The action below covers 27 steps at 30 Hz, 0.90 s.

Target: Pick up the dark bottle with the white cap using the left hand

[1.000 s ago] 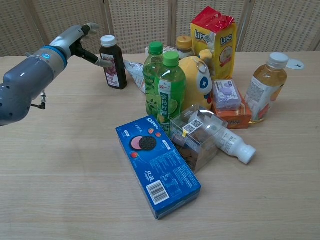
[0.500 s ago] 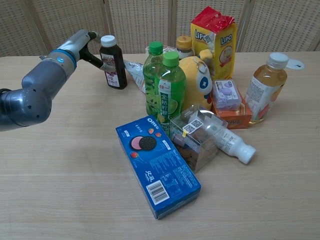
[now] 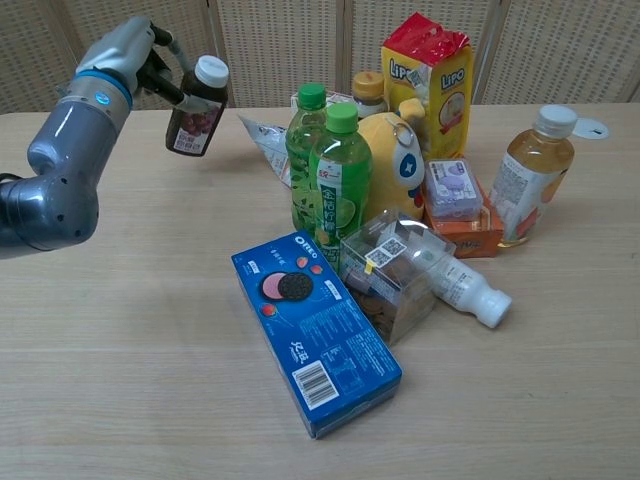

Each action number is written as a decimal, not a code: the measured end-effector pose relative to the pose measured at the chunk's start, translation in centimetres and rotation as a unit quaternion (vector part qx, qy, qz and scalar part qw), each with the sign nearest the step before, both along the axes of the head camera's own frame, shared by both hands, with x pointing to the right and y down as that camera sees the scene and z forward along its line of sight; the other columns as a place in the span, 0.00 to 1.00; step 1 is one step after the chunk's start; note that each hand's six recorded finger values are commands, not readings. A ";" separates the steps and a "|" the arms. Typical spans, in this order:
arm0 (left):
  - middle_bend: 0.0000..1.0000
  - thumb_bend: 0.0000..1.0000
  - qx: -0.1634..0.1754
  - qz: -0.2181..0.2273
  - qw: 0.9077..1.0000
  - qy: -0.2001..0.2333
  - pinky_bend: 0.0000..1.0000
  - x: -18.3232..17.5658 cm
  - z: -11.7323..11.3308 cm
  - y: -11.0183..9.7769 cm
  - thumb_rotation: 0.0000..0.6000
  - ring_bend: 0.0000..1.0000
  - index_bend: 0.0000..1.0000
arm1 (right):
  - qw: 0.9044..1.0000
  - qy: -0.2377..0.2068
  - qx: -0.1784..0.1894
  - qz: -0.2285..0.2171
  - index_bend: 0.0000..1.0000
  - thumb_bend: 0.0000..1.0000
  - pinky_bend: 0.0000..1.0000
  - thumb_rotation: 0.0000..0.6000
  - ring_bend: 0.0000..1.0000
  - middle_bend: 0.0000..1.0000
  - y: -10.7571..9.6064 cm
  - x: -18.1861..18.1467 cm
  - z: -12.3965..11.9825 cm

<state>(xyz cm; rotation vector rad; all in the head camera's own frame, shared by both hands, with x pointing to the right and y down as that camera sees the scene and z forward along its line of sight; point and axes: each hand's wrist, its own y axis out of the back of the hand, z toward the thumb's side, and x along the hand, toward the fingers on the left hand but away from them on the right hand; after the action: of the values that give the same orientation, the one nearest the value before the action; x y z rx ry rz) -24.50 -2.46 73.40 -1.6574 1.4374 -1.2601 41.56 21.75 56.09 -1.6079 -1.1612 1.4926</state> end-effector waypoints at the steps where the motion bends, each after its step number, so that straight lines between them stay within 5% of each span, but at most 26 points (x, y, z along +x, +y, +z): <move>1: 1.00 0.06 0.006 0.000 1.000 -0.001 0.84 -0.2 -0.3 -0.2 1.00 0.83 0.91 | 1.000 0.000 0.000 -0.001 0.00 0.00 0.00 1.00 0.00 0.00 0.0 0.0 0.0; 17: 1.00 0.07 0.120 0.047 0.991 -0.043 0.84 -3.7 -7.3 -3.5 1.00 0.83 0.91 | 1.000 -0.003 -0.003 -0.014 0.00 0.00 0.00 1.00 0.00 0.00 0.3 -0.9 0.1; 27: 1.00 0.07 0.131 0.075 0.986 -0.070 0.84 -7.8 -12.9 -2.7 1.00 0.83 0.91 | 1.000 -0.002 -0.008 -0.022 0.00 0.00 0.00 1.00 0.00 0.00 0.6 -1.5 0.4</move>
<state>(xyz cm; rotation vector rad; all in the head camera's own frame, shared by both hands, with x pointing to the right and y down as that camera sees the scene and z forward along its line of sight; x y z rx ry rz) -32.27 -5.19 60.45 -1.4419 1.3060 -1.0333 40.07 22.34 56.46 -1.6382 -1.1117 1.4738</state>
